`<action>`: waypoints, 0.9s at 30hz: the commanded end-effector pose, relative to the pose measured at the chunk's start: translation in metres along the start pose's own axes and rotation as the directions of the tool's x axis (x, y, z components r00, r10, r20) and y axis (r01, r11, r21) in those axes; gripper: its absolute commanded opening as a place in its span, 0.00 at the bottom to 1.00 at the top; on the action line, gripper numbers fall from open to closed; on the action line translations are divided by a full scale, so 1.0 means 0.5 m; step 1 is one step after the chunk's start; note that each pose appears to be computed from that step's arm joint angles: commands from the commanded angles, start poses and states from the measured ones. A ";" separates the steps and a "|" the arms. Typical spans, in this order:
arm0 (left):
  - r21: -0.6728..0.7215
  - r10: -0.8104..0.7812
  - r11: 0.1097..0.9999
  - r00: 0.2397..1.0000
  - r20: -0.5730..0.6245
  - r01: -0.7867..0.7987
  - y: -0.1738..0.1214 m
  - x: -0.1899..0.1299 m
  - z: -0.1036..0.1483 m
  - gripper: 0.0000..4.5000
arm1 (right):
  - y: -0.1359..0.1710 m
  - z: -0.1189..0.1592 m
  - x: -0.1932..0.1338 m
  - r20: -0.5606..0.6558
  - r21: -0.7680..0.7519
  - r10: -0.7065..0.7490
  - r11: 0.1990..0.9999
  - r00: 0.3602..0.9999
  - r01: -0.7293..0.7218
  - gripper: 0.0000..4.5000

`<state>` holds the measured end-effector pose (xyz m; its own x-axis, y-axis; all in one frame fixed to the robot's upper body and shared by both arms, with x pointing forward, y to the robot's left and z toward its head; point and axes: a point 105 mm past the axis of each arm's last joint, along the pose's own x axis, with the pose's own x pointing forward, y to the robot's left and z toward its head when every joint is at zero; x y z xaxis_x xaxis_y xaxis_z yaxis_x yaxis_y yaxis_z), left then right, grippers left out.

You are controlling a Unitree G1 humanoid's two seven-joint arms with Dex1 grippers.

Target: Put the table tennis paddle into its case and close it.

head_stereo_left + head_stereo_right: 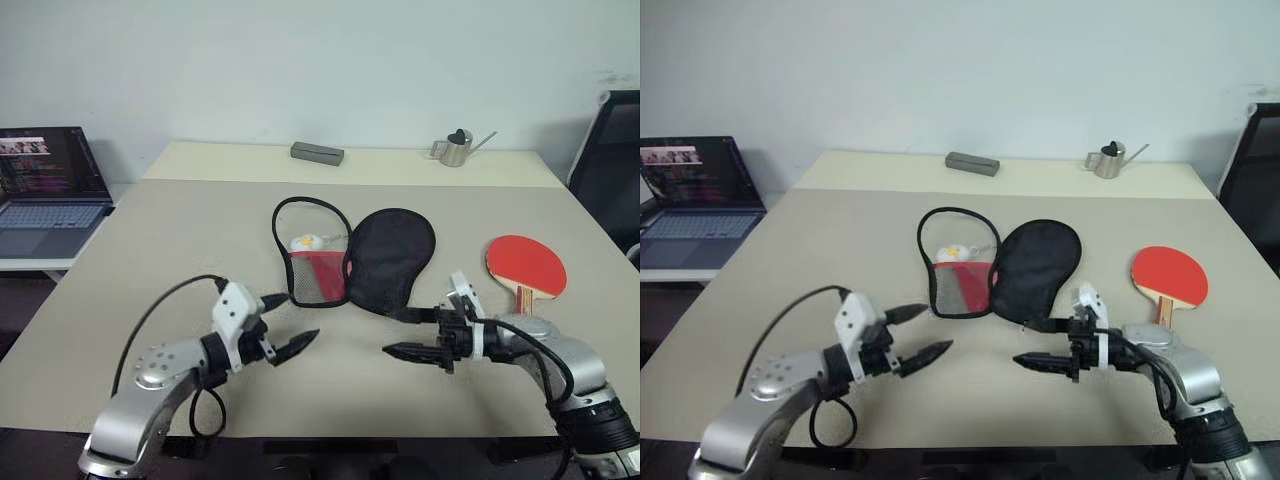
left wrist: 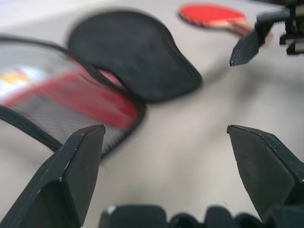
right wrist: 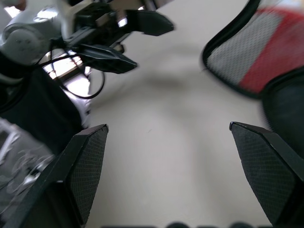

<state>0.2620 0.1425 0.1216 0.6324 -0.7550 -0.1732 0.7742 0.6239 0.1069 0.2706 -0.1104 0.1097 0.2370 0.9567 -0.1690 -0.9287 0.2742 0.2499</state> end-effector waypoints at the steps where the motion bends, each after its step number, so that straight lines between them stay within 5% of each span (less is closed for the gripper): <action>1: 0.042 0.002 0.999 0.999 0.043 -0.004 0.009 -0.013 0.033 1.00 | -0.008 0.046 -0.007 0.085 -0.049 -0.051 0.997 0.995 0.055 1.00; 9: 0.076 0.054 0.995 0.993 0.100 -0.062 0.097 -0.037 0.104 1.00 | -0.068 0.096 -0.030 0.174 -0.007 -0.259 0.964 0.950 0.264 1.00; 27: 0.171 -0.113 0.980 0.990 0.084 0.098 0.160 -0.036 0.201 1.00 | -0.226 0.055 -0.060 0.012 0.109 -0.655 0.752 0.755 0.650 1.00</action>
<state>0.3171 0.1888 0.2190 0.5578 -0.8232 -0.1056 0.8239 0.5339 0.1903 0.3686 -0.1638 0.1012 0.7613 0.5683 -0.3122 -0.5257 0.8228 0.2161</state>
